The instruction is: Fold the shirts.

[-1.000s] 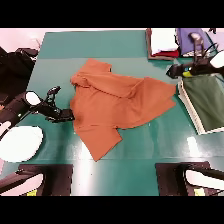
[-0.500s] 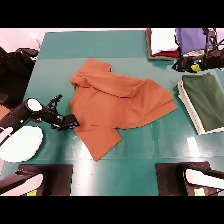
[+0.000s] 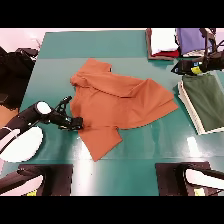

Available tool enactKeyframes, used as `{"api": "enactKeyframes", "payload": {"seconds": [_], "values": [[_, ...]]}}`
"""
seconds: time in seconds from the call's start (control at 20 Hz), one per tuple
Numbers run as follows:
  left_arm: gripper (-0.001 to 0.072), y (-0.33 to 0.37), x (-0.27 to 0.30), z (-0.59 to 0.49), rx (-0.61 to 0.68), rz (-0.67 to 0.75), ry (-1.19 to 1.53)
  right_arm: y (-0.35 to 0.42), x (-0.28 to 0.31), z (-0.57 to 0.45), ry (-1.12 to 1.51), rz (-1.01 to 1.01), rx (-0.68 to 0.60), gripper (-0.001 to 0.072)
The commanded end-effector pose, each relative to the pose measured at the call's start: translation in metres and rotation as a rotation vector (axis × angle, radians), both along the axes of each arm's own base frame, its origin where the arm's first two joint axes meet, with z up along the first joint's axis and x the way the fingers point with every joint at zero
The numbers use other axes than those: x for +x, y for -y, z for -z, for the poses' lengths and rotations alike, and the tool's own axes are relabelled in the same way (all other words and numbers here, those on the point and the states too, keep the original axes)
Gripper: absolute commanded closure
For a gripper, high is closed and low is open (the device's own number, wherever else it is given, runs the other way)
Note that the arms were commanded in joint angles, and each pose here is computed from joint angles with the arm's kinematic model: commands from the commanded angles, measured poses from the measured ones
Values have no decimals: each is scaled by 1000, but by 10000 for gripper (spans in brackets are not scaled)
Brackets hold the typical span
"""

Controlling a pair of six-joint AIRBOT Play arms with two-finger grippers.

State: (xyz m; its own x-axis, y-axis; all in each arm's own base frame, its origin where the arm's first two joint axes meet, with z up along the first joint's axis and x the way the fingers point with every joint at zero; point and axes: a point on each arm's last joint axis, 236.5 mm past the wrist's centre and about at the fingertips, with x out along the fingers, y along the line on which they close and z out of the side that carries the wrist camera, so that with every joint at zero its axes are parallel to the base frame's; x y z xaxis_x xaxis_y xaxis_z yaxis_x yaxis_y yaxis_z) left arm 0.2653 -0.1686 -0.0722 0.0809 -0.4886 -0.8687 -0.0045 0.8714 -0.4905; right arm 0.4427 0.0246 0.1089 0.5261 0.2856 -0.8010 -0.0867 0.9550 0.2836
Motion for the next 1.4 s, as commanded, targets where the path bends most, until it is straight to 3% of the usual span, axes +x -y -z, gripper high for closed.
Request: {"api": "enactKeyframes", "payload": {"seconds": [0.0,0.15,0.25,0.4,0.6,0.85,1.05,1.2,1.35], "values": [[685,-1,29,-33,37,41,97,22,-34,32,-142,29,15,263],[685,-2,63,-73,62,62,219,59,-91,98,-352,149,80,257],[685,2,78,-94,50,58,276,76,-127,138,-474,243,150,171],[685,3,80,-99,47,60,284,77,-155,179,-556,304,259,193],[684,3,78,-99,46,62,278,57,-135,197,-494,330,369,267],[684,5,78,-100,36,58,276,39,-90,193,-345,305,298,291],[685,5,78,-100,35,59,276,17,-81,192,-303,220,248,668],[685,7,84,-120,29,67,319,10,-74,163,-209,158,210,696],[686,2,101,-216,25,54,568,9,-57,70,10,67,149,697]]}}
